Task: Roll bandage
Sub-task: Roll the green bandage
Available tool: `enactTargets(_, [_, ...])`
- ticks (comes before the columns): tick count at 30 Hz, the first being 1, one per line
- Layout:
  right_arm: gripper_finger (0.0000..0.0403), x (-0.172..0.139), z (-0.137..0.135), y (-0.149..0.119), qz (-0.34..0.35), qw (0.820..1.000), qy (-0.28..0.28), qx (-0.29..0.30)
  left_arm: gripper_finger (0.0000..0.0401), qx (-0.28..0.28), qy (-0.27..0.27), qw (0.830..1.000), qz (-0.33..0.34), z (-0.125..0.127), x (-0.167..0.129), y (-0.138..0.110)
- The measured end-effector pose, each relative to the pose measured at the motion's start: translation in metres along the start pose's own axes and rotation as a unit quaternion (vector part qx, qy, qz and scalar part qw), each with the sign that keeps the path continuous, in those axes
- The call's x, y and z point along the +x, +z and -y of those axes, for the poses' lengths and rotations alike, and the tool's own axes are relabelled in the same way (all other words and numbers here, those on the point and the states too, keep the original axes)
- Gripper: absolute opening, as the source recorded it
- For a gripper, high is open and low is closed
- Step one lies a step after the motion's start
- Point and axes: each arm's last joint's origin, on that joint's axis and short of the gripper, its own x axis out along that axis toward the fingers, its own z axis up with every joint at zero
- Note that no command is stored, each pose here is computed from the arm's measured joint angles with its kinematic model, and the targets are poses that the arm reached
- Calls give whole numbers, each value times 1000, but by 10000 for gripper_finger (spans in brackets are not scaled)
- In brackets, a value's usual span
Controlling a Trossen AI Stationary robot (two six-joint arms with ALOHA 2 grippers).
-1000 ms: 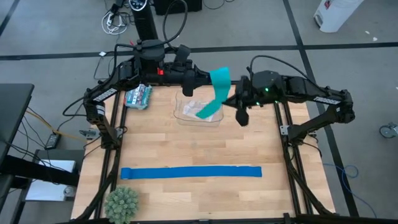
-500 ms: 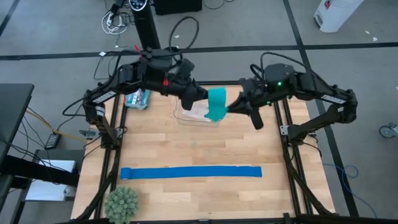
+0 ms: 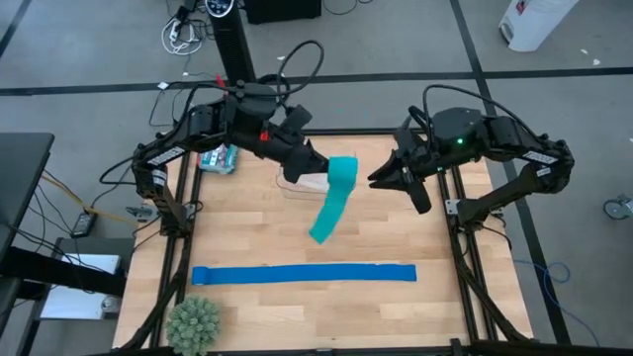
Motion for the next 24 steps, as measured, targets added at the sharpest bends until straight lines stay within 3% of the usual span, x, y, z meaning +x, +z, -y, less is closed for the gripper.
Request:
enactTargets(4, [89,0,-7,6,28,999,40,18,19,-17,-28,999,-28,2,0,-2])
enactTargets(7, [112,-1,-10,14,70,996,49,1,19,-36,-23,998,-42,0,0,-4])
enactTargets(11, [159,-2,-8,19,105,994,19,-21,19,-57,-22,997,-44,0,0,-4])
enactTargets(16, [204,2,-2,17,111,992,-53,0,19,-62,-10,996,-67,-3,0,-8])
enactTargets(21, [206,12,-5,13,116,991,-49,46,19,-17,-19,997,-67,0,-3,-9])
enactTargets(24, [198,14,-10,14,133,986,-52,86,19,40,-22,998,-37,10,-16,-9])
